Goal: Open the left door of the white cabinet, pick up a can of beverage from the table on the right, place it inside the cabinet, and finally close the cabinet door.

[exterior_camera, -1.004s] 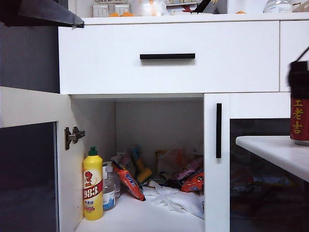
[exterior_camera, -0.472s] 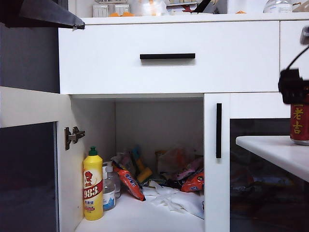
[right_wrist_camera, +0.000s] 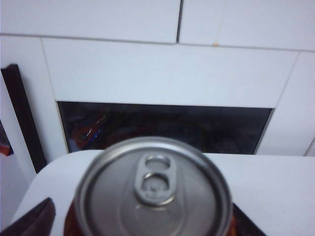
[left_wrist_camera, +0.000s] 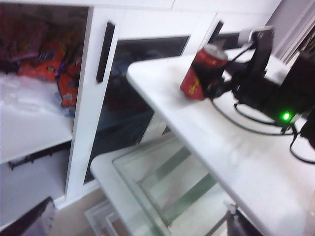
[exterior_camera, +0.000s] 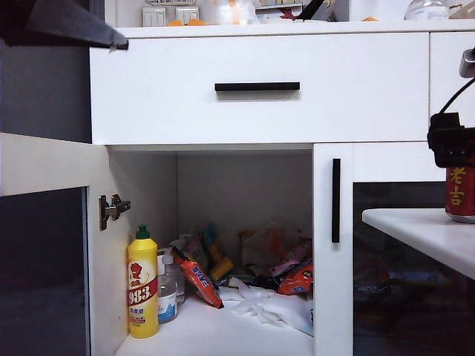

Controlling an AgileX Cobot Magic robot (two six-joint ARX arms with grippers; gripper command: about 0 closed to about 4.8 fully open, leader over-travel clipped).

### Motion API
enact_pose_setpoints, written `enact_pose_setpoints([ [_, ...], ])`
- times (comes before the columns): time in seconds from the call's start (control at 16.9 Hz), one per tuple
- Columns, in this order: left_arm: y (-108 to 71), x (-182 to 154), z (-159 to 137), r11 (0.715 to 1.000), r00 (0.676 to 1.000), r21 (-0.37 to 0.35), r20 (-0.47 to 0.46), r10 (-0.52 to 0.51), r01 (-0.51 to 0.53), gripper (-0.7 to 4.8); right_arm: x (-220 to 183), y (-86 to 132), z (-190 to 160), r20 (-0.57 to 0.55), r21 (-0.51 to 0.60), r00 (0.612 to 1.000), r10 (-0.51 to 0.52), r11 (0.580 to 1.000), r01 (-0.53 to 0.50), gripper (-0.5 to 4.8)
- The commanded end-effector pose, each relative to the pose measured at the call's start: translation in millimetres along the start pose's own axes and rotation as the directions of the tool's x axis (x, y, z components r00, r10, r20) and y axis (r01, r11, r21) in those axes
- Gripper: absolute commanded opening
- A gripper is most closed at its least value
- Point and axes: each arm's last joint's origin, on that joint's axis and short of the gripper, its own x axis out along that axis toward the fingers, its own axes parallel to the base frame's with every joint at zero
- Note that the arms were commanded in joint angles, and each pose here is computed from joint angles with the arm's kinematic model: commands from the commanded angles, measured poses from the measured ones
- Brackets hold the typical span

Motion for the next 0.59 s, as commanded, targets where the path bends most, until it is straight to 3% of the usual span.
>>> enact_pose_setpoints([
  [0.06,-0.4,-0.6,0.5,1.000,1.000,0.004,-0.003,-0.007,0.007,4.79,0.1,-0.2,3.6,0.029,0.010,1.000,-0.003,1.000,0.003,2.33],
  [0.12,-0.5,-0.7,0.6,1.000,1.000,0.004,-0.003,-0.008,0.008,4.79,0.1,-0.1,3.5,0.028,0.010,1.000,-0.002,1.000,0.002,1.77],
  [0.18,-0.5,-0.7,0.6,1.000,1.000,0.001,-0.003,-0.008,0.008,4.79,0.1,-0.1,3.5,0.028,0.010,1.000,-0.002,1.000,0.002,1.55],
  [0.35,-0.6,-1.0,0.7,1.000,1.000,0.001,-0.001,-0.008,0.008,4.79,-0.2,1.6,5.0,0.041,0.011,0.999,0.008,1.000,-0.009,1.55],
  [0.59,-0.6,-1.0,0.7,1.000,1.000,0.001,-0.001,-0.008,0.008,4.79,-4.6,16.0,23.2,0.144,0.022,0.987,0.079,0.996,-0.082,1.56],
])
